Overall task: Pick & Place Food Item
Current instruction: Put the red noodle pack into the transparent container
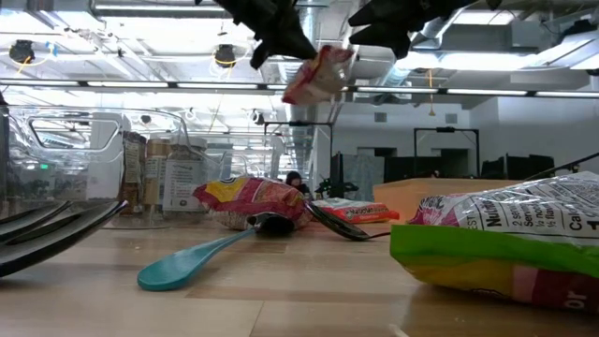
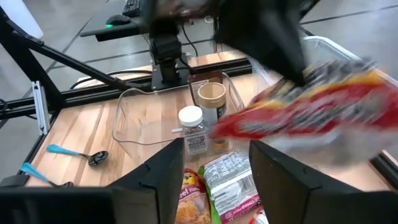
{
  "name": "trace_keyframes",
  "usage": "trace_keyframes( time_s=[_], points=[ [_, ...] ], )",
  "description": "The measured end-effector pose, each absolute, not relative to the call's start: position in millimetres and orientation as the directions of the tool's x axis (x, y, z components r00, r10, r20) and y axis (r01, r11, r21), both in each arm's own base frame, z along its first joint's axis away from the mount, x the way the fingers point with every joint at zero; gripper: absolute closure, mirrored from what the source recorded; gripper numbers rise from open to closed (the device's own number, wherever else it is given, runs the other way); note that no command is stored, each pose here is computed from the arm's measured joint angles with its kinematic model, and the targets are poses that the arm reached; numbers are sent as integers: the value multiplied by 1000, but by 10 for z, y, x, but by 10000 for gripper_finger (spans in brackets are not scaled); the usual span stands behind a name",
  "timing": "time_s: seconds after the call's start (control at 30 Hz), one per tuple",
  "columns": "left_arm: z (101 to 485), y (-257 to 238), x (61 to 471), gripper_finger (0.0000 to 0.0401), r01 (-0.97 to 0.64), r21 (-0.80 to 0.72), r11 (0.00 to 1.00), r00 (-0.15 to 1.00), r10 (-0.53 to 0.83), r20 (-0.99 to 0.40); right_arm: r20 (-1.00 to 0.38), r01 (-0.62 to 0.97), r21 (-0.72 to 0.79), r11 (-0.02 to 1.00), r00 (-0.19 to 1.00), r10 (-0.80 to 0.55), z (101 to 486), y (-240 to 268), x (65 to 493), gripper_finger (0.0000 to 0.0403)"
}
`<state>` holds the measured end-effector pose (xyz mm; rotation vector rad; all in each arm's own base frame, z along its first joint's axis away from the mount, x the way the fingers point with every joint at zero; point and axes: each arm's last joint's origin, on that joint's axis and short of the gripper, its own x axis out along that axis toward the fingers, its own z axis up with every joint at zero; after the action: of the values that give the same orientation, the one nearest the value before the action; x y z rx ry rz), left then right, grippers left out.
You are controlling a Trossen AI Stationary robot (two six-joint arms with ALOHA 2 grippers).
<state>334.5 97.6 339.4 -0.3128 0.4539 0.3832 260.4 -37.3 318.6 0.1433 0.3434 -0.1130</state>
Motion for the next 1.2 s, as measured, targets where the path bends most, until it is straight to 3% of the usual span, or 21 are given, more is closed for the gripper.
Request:
trace_keyframes(
  time_s=[0.23,0.57,1.2],
  points=[
    [3541,1445,3108,401,-558,-166,813,743,401,-536,-340,150,143,978,936,-94,3189,-401,2601,232],
    [3461,1871,2782,401,-693,-116,711,601,482,-637,-340,152,145,978,936,-95,3188,-403,2600,233],
    [2871,1981,2636,401,-802,-75,592,453,522,-723,-340,150,143,978,936,-94,3189,-401,2600,233]
  ],
)
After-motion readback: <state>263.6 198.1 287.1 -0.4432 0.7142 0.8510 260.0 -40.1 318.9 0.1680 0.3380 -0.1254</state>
